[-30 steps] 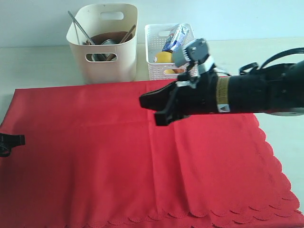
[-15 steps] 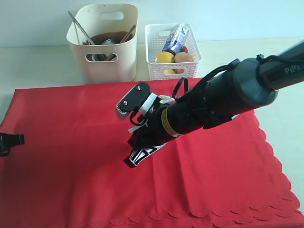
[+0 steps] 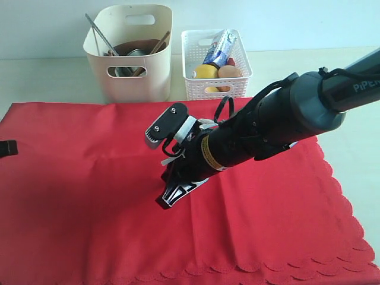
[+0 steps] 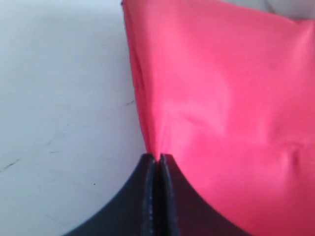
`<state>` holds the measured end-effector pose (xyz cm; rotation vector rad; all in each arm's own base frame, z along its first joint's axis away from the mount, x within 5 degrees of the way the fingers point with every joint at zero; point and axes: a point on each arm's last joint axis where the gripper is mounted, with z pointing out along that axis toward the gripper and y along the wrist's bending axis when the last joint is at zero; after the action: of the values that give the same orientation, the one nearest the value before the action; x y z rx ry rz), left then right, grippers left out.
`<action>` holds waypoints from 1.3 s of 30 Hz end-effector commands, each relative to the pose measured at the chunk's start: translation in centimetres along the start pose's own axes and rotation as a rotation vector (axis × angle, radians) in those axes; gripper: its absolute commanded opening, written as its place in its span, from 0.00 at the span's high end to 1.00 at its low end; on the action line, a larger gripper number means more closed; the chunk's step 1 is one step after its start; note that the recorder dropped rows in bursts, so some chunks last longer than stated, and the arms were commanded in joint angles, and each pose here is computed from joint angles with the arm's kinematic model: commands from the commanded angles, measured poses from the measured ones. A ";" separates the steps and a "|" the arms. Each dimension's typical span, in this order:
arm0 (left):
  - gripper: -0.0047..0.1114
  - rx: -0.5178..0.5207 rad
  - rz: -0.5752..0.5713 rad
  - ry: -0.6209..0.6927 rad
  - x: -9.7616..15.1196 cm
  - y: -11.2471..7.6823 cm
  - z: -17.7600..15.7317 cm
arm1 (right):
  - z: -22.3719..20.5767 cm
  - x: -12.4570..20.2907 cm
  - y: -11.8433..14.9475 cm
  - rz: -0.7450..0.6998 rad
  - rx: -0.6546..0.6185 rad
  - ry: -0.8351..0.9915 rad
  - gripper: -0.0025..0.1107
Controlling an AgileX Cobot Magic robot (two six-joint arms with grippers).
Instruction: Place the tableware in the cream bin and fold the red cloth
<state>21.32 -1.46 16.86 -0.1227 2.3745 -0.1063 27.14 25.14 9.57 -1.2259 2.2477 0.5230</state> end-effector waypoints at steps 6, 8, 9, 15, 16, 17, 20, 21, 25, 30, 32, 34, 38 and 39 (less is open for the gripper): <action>0.96 0.236 0.138 -0.051 -1.8 -6.6 -2.7 | 0.0 -0.2 0.1 -0.005 -0.011 -0.006 0.98; 0.96 0.303 0.170 -0.065 -2.1 -8.6 -3.4 | 0.0 -0.2 0.1 -0.005 -0.011 -0.006 0.98; 0.96 0.334 0.192 -0.072 -2.2 -9.5 -3.7 | 0.0 -0.2 0.1 -0.005 -0.011 -0.006 0.98; 0.96 0.510 0.277 -0.118 -3.0 -14.7 -6.1 | 0.0 -0.2 0.1 -0.005 -0.011 -0.006 0.98; 0.96 0.533 0.295 -0.116 -2.9 -15.5 -6.3 | 0.0 -0.2 0.1 -0.005 -0.011 -0.006 0.98; 0.96 0.549 0.309 -0.113 -2.7 -16.2 -6.4 | 0.0 -0.2 0.1 -0.003 -0.013 -0.006 0.98; 0.96 0.588 0.349 -0.103 -2.2 -18.2 -6.0 | 0.0 -0.2 0.1 -0.005 -0.012 -0.006 0.98; 0.96 0.590 0.365 -0.091 -1.9 -18.7 -5.6 | 0.0 -0.2 0.1 -0.004 -0.010 -0.005 0.98; 0.96 0.572 0.391 -0.051 -1.3 -19.3 -4.2 | -0.7 -0.4 -0.5 0.016 0.039 -0.012 0.98; 0.96 0.566 0.420 -0.049 -1.2 -19.3 -4.1 | -2.6 -0.4 -2.0 0.049 0.131 -0.024 0.98; 0.96 0.568 0.428 -0.051 -1.2 -19.2 -4.3 | -3.6 0.1 -3.1 0.067 0.191 -0.020 0.98; 0.96 0.569 0.435 -0.053 -1.3 -19.2 -4.4 | -4.5 0.6 -4.3 0.095 0.254 -0.014 0.98; 0.96 0.565 0.441 -0.043 -1.1 -19.2 -4.1 | -6.3 2.2 -6.6 0.172 0.336 -0.002 0.98; 0.96 0.564 0.441 -0.041 -1.1 -19.2 -4.1 | -6.5 2.7 -7.1 0.189 0.350 0.008 0.98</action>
<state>20.44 -20.08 22.72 0.6336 2.1910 -0.5475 29.80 18.16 12.21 -0.9294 2.3211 0.2337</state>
